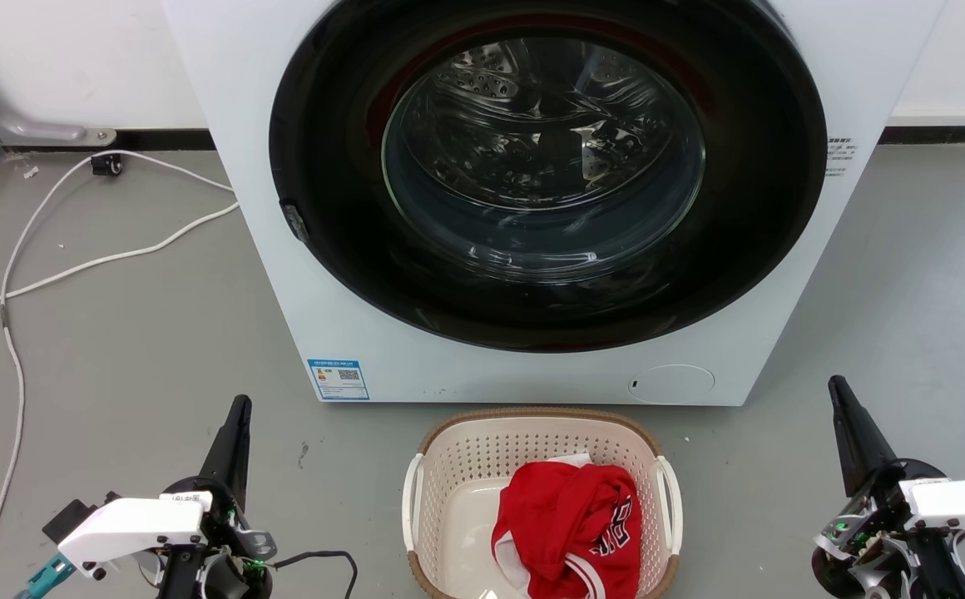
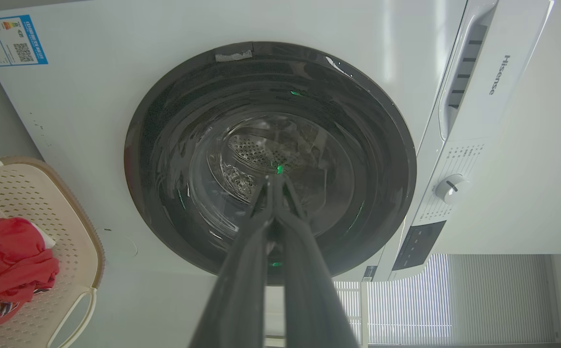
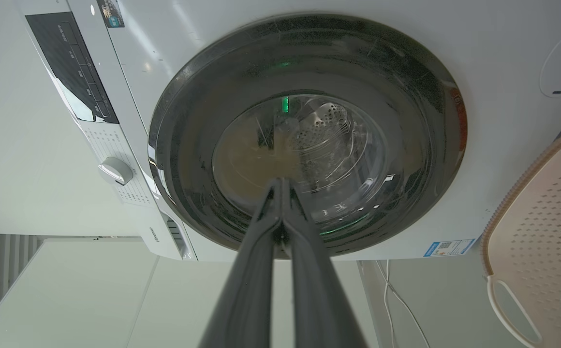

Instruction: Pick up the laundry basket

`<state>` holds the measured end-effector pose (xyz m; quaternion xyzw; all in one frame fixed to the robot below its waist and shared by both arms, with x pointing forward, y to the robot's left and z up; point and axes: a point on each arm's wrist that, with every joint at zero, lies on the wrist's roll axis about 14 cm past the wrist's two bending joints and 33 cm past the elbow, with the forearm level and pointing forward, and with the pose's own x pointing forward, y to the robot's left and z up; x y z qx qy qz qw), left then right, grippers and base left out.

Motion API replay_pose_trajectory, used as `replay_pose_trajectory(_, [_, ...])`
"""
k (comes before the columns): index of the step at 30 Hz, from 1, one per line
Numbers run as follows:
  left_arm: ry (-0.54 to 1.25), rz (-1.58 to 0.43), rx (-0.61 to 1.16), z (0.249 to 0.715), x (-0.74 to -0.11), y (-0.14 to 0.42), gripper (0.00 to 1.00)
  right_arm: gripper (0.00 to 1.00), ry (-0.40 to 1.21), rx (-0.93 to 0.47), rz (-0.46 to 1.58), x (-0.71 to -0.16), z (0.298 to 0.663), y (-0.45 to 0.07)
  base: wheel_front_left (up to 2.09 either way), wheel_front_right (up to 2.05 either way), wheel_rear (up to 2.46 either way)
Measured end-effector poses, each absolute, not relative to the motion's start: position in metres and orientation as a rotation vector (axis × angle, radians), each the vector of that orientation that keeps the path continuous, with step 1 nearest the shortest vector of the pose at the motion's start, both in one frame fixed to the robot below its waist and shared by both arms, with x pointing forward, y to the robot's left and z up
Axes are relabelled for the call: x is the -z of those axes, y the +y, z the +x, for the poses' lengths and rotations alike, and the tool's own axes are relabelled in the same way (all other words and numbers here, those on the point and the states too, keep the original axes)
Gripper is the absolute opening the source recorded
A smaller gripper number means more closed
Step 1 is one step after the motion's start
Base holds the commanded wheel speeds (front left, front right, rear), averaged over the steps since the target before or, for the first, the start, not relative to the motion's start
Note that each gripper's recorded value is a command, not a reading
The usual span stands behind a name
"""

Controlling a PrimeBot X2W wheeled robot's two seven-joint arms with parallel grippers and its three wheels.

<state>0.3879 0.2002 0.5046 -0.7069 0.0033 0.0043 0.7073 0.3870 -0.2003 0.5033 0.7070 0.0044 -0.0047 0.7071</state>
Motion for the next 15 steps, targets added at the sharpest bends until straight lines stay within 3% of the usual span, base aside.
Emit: replay_pose_trajectory(15, [0.008,-1.573,-0.009,0.3879,-0.5046,0.2003,0.0,0.0,0.008,0.011,1.572,-0.5034,0.3871,-0.2006,0.0,0.0,0.0])
